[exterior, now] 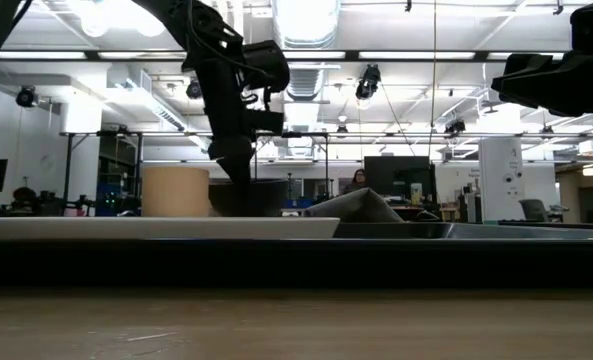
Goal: Set up tray
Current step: Put the black bowl on top of the white plate
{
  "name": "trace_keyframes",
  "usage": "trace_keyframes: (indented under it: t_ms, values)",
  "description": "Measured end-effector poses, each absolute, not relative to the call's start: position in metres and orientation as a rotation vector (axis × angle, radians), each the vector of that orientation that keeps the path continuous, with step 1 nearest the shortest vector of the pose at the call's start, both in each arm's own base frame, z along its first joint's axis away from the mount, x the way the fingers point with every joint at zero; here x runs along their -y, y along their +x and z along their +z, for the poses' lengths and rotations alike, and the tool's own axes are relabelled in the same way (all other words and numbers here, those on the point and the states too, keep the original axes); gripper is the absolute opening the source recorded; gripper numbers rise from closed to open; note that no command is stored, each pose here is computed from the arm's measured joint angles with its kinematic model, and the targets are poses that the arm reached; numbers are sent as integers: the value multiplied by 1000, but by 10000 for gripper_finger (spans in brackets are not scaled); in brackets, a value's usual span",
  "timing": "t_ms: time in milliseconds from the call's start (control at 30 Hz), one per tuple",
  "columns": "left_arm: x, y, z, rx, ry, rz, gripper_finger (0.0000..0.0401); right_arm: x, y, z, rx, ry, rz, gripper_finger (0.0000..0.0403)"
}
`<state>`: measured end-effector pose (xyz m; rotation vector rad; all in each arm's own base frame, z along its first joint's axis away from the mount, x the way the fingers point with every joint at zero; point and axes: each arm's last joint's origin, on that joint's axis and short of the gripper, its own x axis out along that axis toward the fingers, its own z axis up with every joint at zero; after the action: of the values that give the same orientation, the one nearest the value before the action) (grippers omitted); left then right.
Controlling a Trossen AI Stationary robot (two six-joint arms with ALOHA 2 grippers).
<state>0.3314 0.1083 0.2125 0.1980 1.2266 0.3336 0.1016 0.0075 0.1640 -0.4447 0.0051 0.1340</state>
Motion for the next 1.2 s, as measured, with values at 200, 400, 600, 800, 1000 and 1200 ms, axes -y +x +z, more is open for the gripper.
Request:
trace_keyframes:
  t_ms: [200, 400, 600, 800, 1000, 1200]
  values:
    - [-92, 342, 225, -1187, 237, 303, 1, -8, 102, 164, -5, -445, 134, 68]
    - [-63, 352, 238, -1156, 276, 237, 0, -8, 102, 164, -5, -445, 134, 68]
    - [-29, 356, 248, -1156, 290, 177, 0, -7, 102, 164, -5, -445, 134, 68]
    - [6, 356, 249, -1147, 304, 115, 0, -7, 102, 164, -5, -445, 134, 68]
    - [38, 353, 248, -1144, 307, 67, 0, -8, 102, 164, -5, -445, 134, 68]
    - [68, 346, 247, -1149, 295, 31, 0, -7, 102, 164, -5, -445, 134, 68]
